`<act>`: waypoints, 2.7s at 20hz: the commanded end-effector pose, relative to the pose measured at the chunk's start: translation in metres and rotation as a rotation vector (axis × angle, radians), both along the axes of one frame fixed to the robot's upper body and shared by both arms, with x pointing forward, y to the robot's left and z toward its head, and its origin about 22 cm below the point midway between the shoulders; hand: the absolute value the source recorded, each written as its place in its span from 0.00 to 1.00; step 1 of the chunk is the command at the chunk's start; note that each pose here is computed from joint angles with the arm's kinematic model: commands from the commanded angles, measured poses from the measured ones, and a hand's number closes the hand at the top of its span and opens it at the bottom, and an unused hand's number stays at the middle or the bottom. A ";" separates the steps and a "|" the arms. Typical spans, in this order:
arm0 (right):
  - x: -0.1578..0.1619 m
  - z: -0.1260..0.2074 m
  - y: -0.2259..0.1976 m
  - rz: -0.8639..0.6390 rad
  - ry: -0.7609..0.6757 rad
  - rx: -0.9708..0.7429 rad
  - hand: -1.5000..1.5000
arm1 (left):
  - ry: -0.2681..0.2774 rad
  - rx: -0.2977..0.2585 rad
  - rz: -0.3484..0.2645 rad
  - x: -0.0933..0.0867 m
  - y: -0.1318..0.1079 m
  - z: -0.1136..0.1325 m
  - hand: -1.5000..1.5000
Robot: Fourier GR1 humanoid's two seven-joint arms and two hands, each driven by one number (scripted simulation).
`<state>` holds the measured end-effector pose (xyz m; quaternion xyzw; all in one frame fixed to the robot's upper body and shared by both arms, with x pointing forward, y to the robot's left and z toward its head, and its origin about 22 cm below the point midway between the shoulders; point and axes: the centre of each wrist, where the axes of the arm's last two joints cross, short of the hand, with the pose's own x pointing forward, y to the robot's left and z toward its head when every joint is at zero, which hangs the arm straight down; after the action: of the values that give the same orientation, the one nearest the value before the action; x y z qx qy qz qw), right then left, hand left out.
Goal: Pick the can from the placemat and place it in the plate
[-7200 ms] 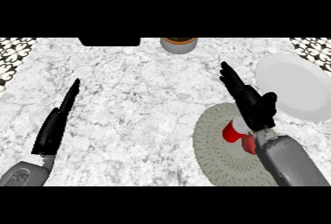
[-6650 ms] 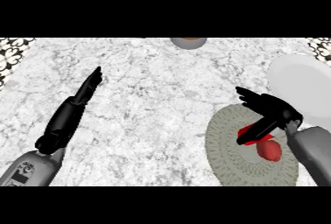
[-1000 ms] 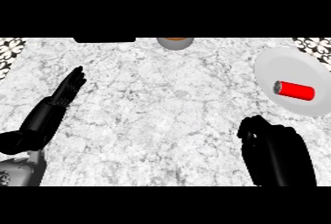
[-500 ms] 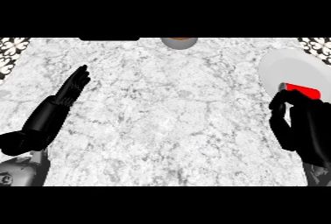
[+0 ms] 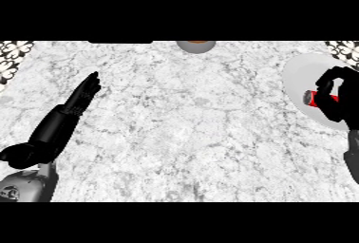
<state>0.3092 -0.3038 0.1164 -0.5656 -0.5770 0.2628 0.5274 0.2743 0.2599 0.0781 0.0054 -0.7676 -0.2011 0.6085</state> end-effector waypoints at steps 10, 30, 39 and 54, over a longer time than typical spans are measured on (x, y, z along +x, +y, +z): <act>0.051 -0.066 -0.085 -0.119 0.147 0.049 1.00 | -0.010 -0.001 -0.019 0.011 -0.001 -0.006 0.50; 0.058 -0.077 -0.124 0.070 -0.086 0.276 0.00 | -0.007 -0.008 -0.025 0.005 0.000 -0.007 0.50; 0.050 -0.048 -0.161 0.200 -0.243 0.806 0.00 | 0.008 -0.003 0.009 0.006 -0.004 0.006 0.50; -0.070 -0.039 -0.275 0.309 -0.258 0.902 0.00 | -0.008 -0.002 0.008 0.014 0.026 0.001 0.50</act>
<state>0.2628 -0.5613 0.0734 -0.2217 -0.7628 -0.0145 0.6073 0.2805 0.2689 0.0786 0.0085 -0.7702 -0.1969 0.6066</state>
